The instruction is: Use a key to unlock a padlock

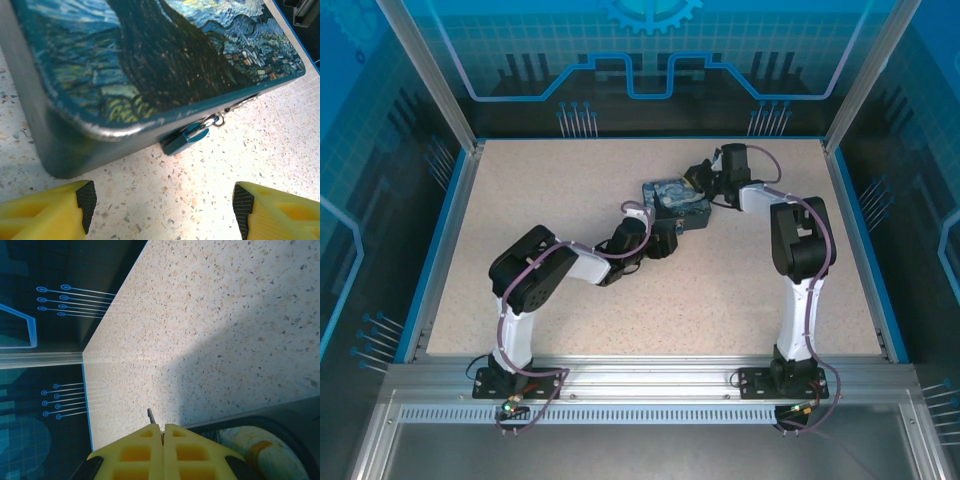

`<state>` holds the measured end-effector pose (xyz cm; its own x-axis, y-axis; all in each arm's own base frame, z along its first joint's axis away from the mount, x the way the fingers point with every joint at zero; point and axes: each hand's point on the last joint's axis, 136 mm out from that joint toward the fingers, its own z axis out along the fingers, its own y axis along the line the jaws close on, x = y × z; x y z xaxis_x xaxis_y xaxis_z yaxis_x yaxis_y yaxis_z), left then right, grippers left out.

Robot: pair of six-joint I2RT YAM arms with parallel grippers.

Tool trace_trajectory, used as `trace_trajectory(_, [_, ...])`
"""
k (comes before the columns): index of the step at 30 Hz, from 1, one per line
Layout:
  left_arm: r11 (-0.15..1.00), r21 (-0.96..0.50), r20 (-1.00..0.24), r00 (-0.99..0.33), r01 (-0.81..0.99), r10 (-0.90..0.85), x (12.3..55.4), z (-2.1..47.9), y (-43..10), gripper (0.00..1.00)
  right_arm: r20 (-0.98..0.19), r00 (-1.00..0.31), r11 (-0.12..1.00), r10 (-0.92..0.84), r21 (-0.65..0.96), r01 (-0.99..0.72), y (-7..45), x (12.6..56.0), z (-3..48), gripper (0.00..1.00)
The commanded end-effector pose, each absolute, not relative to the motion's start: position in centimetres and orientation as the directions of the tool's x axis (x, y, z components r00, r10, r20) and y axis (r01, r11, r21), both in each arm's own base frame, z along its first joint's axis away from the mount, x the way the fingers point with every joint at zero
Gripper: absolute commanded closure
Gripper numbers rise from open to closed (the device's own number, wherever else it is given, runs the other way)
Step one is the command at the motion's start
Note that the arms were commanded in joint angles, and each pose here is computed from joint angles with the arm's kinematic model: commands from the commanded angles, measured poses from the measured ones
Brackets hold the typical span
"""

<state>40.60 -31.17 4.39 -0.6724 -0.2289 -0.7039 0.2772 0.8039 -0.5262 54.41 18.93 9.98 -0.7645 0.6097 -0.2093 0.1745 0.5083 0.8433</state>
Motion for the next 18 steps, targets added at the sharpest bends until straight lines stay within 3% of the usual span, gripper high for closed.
trace_trajectory(1, [0.808,-0.508,-0.708,-0.678,0.298,-0.195,40.5,5.0,-30.9,0.25,-0.15,-0.807,0.548,0.571,0.802,0.239,20.4,51.0,6.8,1.0])
trace_trajectory(11, [0.82,-0.491,-0.705,-0.687,0.293,-0.176,38.2,4.6,-29.0,0.24,-0.119,-0.83,0.561,0.544,0.788,0.254,22.7,46.0,4.2,1.0])
trace_trajectory(18, [0.844,-0.458,-0.707,-0.69,0.279,-0.156,37.8,3.6,-27.0,0.23,-0.118,-0.838,0.572,0.533,0.779,0.255,23.4,45.1,3.8,1.0])
